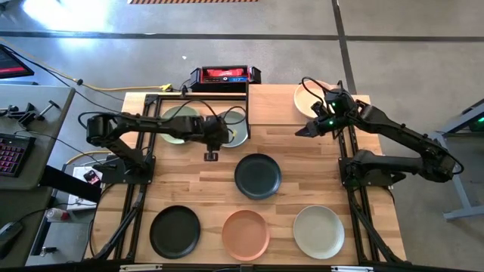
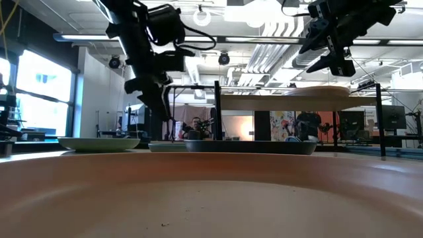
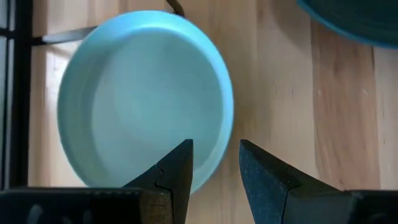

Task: Place and stack plates onto a shelf
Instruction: Stack the gray plate on the orange plate on the shelf

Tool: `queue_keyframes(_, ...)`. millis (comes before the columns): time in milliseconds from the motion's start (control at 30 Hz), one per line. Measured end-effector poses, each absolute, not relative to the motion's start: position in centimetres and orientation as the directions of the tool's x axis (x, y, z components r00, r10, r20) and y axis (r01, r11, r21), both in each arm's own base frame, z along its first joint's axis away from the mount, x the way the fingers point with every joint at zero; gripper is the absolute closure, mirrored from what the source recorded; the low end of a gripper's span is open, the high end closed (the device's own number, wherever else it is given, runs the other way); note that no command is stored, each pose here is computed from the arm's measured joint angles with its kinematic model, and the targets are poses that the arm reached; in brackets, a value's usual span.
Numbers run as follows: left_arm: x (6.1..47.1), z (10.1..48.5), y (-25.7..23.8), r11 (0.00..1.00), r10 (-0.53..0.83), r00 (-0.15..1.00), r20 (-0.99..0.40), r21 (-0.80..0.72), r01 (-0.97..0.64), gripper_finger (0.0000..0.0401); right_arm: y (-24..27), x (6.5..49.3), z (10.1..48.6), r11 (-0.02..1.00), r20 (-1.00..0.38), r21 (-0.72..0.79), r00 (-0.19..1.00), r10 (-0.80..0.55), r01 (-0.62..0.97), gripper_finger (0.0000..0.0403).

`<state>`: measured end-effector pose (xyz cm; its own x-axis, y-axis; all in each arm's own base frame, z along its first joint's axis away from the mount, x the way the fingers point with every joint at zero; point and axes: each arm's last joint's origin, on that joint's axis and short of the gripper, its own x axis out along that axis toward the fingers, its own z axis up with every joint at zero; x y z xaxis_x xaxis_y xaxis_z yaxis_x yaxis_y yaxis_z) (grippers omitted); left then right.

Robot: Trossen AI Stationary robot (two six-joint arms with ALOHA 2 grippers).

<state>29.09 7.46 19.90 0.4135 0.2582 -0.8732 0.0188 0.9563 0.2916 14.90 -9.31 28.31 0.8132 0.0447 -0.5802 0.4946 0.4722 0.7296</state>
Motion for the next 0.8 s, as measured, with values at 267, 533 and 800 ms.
queue_keyframes(267, 29.2, 19.5, 8.3, 0.955, 0.221, 0.425, -0.878, 0.283, 0.088, 0.0284, -9.4, 14.9, 28.3, 0.472, -0.590, 0.717, 0.807, 0.018, 0.514, 0.0199)
queue_keyframes(533, 30.3, 16.4, 8.8, 0.964, 0.203, 0.362, -0.910, 0.251, 0.092, 0.0284, -9.4, 14.9, 28.3, 0.454, -0.591, 0.724, 0.807, 0.018, 0.519, 0.0199)
queue_keyframes(800, 30.6, 14.6, 8.8, 0.962, 0.183, 0.314, -0.931, 0.235, 0.138, 0.0284, -9.4, 14.9, 28.3, 0.454, -0.591, 0.723, 0.806, 0.018, 0.520, 0.0199)
